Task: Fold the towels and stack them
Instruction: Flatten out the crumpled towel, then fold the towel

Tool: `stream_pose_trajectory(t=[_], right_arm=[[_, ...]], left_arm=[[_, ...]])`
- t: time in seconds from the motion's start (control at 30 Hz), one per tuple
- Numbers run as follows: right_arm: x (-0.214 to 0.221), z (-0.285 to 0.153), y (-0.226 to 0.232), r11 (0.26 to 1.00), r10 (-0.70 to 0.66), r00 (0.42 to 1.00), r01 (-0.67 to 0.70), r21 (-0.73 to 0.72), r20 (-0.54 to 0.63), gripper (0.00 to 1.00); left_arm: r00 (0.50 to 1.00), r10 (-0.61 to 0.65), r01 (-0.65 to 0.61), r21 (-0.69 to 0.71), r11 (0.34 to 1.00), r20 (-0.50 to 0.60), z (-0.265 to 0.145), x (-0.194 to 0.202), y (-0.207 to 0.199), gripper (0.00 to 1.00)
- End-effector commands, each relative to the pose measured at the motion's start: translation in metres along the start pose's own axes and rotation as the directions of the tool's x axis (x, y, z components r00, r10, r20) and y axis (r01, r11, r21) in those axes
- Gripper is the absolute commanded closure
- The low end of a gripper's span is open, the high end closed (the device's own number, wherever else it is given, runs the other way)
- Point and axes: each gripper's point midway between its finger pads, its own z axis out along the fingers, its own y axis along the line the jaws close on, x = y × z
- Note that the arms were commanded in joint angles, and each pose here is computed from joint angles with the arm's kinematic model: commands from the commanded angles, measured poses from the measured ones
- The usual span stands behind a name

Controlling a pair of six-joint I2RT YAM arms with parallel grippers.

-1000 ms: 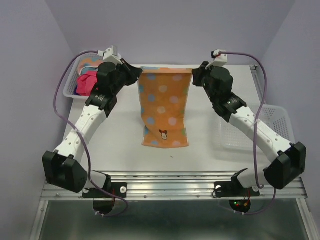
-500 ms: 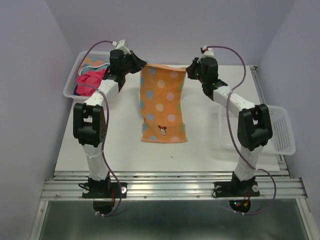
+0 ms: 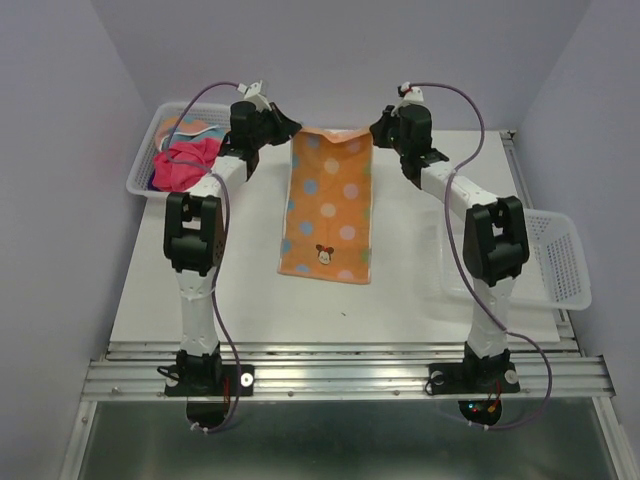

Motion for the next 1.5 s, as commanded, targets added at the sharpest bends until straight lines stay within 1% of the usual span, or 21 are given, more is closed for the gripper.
stream_pose_trajectory(t=[0.0, 0.13, 0.2, 0.23, 0.27, 0.3, 0.33, 0.4, 0.43, 0.47, 0.5, 0.53, 0.57, 0.63, 0.67, 0.73, 0.8, 0.83, 0.93, 1.17, 1.47], right_arm=[[-0.014, 0.003, 0.007, 0.999, 0.002, 1.000, -0.001, -0.045, 0.029, 0.99], [0.000, -0.013, 0.006, 0.998, 0.047, 0.999, -0.047, -0.047, -0.006, 0.99], [-0.003, -0.026, 0.009, 0.995, 0.085, 0.996, -0.085, -0.050, -0.004, 0.99], [0.012, -0.032, 0.006, 0.994, 0.097, 0.995, -0.099, -0.046, -0.035, 0.99], [0.010, -0.040, 0.010, 0.991, 0.117, 0.993, -0.119, -0.057, -0.036, 0.99], [0.025, -0.047, 0.008, 0.990, 0.128, 0.989, -0.132, -0.051, -0.072, 0.99], [0.032, -0.053, 0.008, 0.989, 0.137, 0.986, -0.142, -0.048, -0.090, 0.99], [0.042, -0.064, 0.012, 0.985, 0.164, 0.979, -0.170, -0.041, -0.122, 0.99], [0.041, -0.074, 0.014, 0.983, 0.173, 0.976, -0.179, -0.037, -0.130, 0.99], [0.059, -0.083, 0.012, 0.982, 0.183, 0.969, -0.189, -0.021, -0.167, 0.99], [0.069, -0.091, 0.017, 0.979, 0.197, 0.962, -0.204, -0.020, -0.188, 0.99], [0.062, -0.102, 0.023, 0.978, 0.202, 0.964, -0.209, -0.025, -0.175, 0.99], [0.080, -0.111, 0.027, 0.977, 0.203, 0.957, -0.211, -0.020, -0.209, 0.99], [0.086, -0.125, 0.030, 0.978, 0.204, 0.953, -0.209, 0.002, -0.222, 0.99], [0.083, -0.136, 0.037, 0.978, 0.204, 0.954, -0.210, -0.006, -0.219, 0.99], [0.104, -0.152, 0.036, 0.977, 0.208, 0.943, -0.211, 0.017, -0.258, 0.99], [0.108, -0.167, 0.046, 0.973, 0.222, 0.938, -0.230, 0.001, -0.267, 0.99], [0.123, -0.177, 0.043, 0.973, 0.224, 0.930, -0.231, 0.012, -0.291, 0.99], [0.136, -0.197, 0.048, 0.972, 0.232, 0.925, -0.236, 0.025, -0.300, 0.99], [0.150, -0.228, 0.055, 0.965, 0.255, 0.912, -0.263, 0.019, -0.320, 0.99], [0.171, -0.255, 0.057, 0.960, 0.263, 0.888, -0.281, 0.007, -0.376, 0.99]], left_arm=[[0.997, 0.051, -0.055, 0.062, 0.997, 0.061, -0.006, -0.025, -0.017, 1.00], [0.997, 0.046, -0.049, 0.036, 0.998, 0.059, -0.026, -0.023, -0.021, 1.00], [0.999, 0.028, -0.029, 0.023, 0.999, 0.024, -0.036, -0.006, -0.017, 1.00], [0.999, 0.029, -0.030, 0.035, 0.999, 0.026, -0.043, -0.007, -0.024, 1.00], [1.000, 0.014, -0.014, 0.020, 1.000, -0.007, -0.049, 0.010, -0.017, 1.00], [1.000, 0.013, -0.013, 0.020, 1.000, -0.003, -0.057, 0.009, -0.022, 1.00], [0.999, -0.008, 0.008, -0.003, 1.000, -0.036, -0.064, 0.028, -0.013, 1.00], [0.998, -0.035, 0.034, -0.007, 0.999, -0.059, -0.076, 0.040, -0.013, 1.00], [0.998, -0.036, 0.036, 0.018, 0.999, -0.047, -0.085, 0.036, -0.024, 1.00], [0.995, -0.059, 0.060, 0.001, 0.998, -0.081, -0.093, 0.058, -0.018, 1.00], [0.995, -0.065, 0.064, -0.005, 0.998, -0.080, -0.099, 0.061, -0.019, 1.00], [0.996, -0.056, 0.055, -0.006, 0.998, -0.069, -0.107, 0.059, -0.024, 1.00], [0.993, -0.072, 0.069, -0.026, 0.997, -0.098, -0.114, 0.077, -0.019, 1.00], [0.993, -0.072, 0.070, -0.030, 0.997, -0.098, -0.127, 0.081, -0.022, 1.00], [0.987, -0.098, 0.092, -0.056, 0.994, -0.126, -0.136, 0.099, -0.015, 1.00], [0.988, -0.107, 0.100, -0.067, 0.993, -0.115, -0.150, 0.102, -0.018, 1.00], [0.982, -0.133, 0.121, -0.101, 0.988, -0.131, -0.163, 0.119, -0.012, 1.00], [0.985, -0.129, 0.118, -0.091, 0.989, -0.118, -0.169, 0.116, -0.019, 1.00], [0.979, -0.143, 0.127, -0.115, 0.985, -0.145, -0.189, 0.141, -0.019, 1.00], [0.972, -0.169, 0.146, -0.147, 0.978, -0.160, -0.221, 0.172, -0.020, 1.00], [0.959, -0.199, 0.167, -0.167, 0.972, -0.201, -0.236, 0.192, -0.023, 1.00]])
